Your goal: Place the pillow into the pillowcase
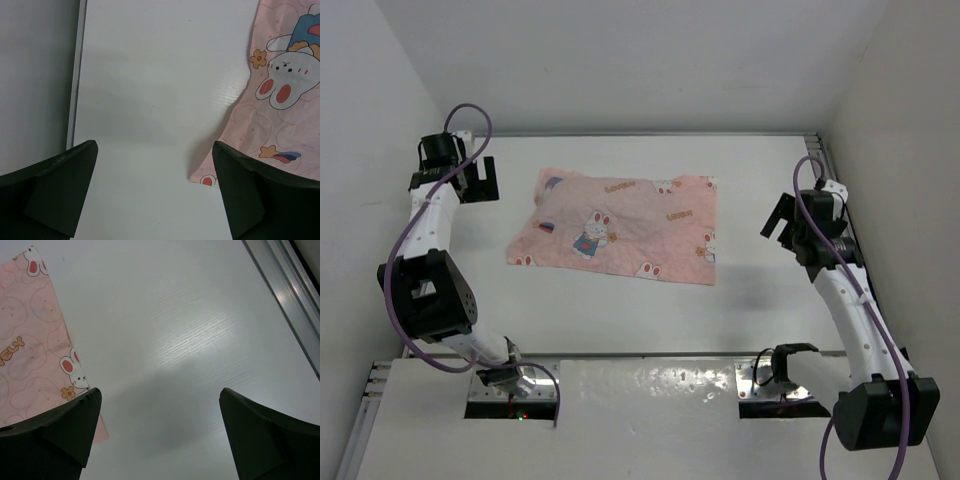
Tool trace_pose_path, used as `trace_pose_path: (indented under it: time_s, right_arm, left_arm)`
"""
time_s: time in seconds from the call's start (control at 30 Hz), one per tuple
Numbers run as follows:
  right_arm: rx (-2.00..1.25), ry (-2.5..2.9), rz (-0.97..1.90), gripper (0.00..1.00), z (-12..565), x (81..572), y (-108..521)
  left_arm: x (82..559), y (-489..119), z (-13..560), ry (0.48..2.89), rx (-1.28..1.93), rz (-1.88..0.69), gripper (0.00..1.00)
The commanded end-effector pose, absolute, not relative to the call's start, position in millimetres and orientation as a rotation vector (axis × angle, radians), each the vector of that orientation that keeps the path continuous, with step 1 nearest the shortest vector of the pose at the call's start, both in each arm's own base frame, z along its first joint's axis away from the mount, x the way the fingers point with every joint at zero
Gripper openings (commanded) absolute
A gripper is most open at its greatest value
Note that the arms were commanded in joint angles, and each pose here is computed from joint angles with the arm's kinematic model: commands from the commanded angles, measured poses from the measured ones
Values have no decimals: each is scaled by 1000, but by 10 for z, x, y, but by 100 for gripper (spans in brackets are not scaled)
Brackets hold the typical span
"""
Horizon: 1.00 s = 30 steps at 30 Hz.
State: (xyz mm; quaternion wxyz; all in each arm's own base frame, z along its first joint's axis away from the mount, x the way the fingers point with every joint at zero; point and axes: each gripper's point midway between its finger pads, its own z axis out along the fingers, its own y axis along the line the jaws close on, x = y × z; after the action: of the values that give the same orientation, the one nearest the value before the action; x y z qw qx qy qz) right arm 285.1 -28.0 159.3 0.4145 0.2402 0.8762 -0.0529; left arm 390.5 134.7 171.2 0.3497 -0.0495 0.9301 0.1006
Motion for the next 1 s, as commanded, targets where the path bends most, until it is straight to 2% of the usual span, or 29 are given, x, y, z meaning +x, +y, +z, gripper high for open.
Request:
trace_pose_path:
  time_s: [0.0, 0.4, 0.53, 0.63, 0.67, 0.77, 0.8, 0.87, 0.9, 0.97]
  right_arm:
    - [635, 2168, -183, 99, 1708, 2816, -382]
    - [628, 2156, -243, 99, 1734, 2672, -464]
    - [722, 2073, -158, 99, 1762, 2792, -414]
    - [558, 2075, 90, 99, 1722, 3078, -31]
    - [514, 2000, 178, 99, 1864, 3277, 77]
    - [525, 1960, 341, 99, 1845, 3689, 300]
    - [542, 1933, 361, 97, 1958, 3853, 314]
    - [614, 1985, 362, 86, 1824, 4256, 326]
    - [635, 2010, 355, 77, 1771, 4403, 327]
    - [680, 2106, 327, 74, 1525, 4779, 359]
  left_arm:
    - [3840, 1391, 1862, 2361, -141, 295, 98]
    - [3858, 1412, 1922, 2352, -135, 305, 98]
    - [3866, 1401, 1861, 2367, -137, 285, 98]
    - [3897, 1389, 1889, 2363, -135, 274, 98]
    - [3903, 1384, 1893, 2363, -134, 274, 98]
    - [3917, 1399, 1937, 2365, -134, 276, 98]
    - [3911, 1409, 1938, 2369, -128, 285, 98]
    - [3880, 1452, 1964, 2373, -132, 320, 98]
    - [3871, 1479, 1960, 2376, -131, 337, 98]
    - [3823, 1524, 1926, 2393, -141, 366, 98]
